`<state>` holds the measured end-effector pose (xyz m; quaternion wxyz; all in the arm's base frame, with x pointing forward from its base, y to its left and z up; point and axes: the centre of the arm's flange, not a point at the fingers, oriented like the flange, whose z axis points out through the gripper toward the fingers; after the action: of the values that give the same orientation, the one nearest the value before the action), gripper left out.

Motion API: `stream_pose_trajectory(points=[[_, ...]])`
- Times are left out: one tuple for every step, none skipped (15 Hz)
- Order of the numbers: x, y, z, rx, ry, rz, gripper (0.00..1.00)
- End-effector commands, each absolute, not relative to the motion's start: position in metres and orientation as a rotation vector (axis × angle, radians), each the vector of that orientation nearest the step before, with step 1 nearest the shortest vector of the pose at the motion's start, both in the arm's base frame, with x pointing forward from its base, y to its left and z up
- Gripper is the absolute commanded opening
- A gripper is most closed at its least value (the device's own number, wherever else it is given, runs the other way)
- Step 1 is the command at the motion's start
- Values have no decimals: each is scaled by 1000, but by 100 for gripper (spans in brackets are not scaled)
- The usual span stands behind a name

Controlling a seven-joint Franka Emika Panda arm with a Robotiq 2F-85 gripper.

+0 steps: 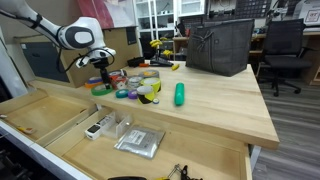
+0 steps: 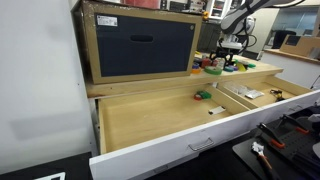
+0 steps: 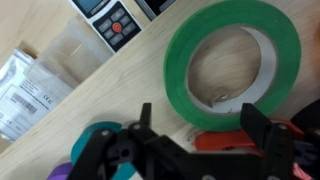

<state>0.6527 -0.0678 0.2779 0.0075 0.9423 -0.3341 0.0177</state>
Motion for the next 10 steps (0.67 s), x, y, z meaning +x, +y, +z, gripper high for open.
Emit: stream_pose_trajectory(points=[[623, -72, 316, 3006, -947, 183, 100], [619, -72, 324, 3024, -903, 200, 100], [613, -70, 332, 3044, -861, 208, 100], [607, -68, 338, 3058, -829, 213, 100], [600, -64, 345, 3085, -801, 207, 100], [593, -57, 352, 3104, -780, 199, 100], [586, -47, 359, 3123, -755, 184, 100], [579, -39, 364, 3132, -732, 184, 100], [573, -28, 370, 3140, -706, 183, 100], [567, -17, 374, 3141, -684, 180, 100]])
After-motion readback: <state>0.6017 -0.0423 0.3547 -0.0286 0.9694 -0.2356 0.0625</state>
